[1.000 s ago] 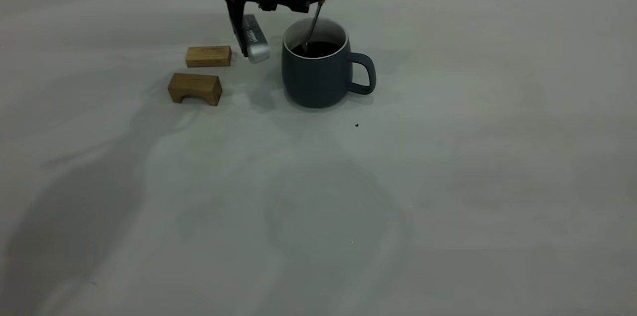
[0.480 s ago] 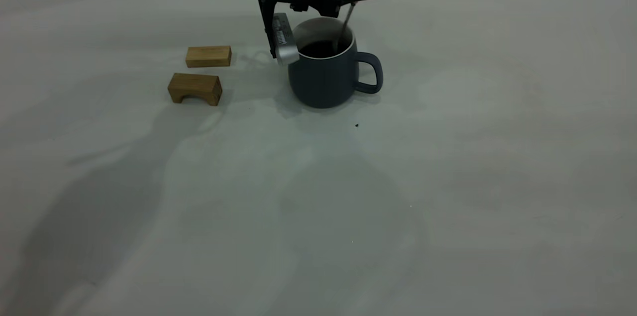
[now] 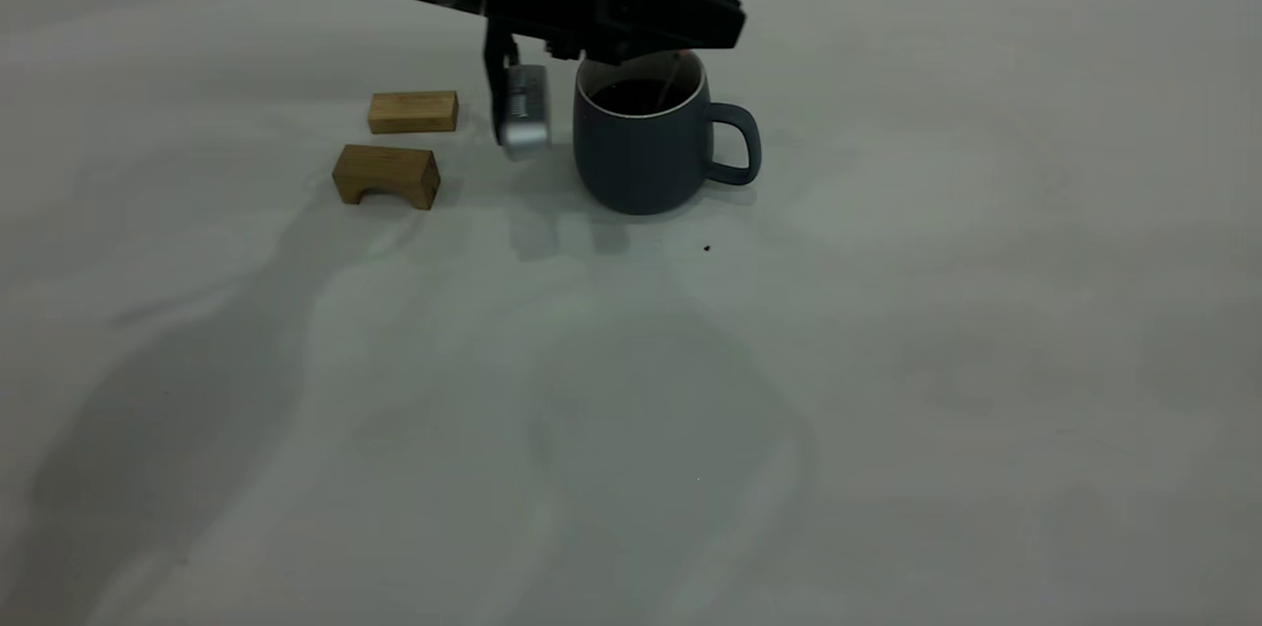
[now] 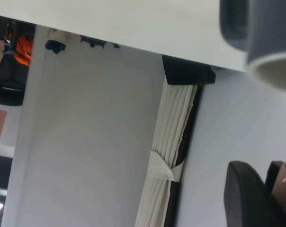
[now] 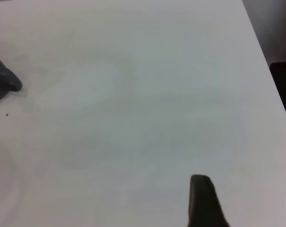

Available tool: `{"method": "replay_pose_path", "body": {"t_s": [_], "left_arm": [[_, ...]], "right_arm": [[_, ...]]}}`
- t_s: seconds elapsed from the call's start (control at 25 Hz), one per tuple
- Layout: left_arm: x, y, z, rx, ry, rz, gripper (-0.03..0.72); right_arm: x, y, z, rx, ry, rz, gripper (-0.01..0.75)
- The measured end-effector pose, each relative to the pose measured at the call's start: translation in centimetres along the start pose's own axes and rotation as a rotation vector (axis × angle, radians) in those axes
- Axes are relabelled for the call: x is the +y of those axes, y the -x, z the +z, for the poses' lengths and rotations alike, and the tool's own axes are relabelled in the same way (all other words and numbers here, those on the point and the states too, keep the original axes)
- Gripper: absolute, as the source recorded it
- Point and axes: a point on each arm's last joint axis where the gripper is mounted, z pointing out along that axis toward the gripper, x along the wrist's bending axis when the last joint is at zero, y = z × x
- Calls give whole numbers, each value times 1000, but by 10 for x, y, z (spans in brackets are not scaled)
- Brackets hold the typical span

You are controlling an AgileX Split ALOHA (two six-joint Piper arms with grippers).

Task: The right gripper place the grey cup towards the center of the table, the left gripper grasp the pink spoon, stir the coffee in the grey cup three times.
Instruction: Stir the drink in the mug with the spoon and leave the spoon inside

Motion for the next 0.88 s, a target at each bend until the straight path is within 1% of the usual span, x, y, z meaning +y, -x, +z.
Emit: {"method": "replay_pose_path", "body": {"t_s": [0.08, 0.28, 0.48, 0.72, 0.88], "left_arm": [[2, 5, -7, -20, 4, -6, 119], [5, 15, -13, -111, 17, -18, 119], [-4, 16, -5, -158, -53, 21, 119], [-10, 8, 9, -135, -69, 71, 119], [-12, 0, 12, -66, -86, 90, 119]], "right_arm": [[0, 0, 0, 0, 0, 0, 491], [0, 0, 0, 0, 0, 0, 491], [0, 0, 0, 0, 0, 0, 491], [0, 0, 0, 0, 0, 0, 491], [0, 0, 0, 0, 0, 0, 491]]}}
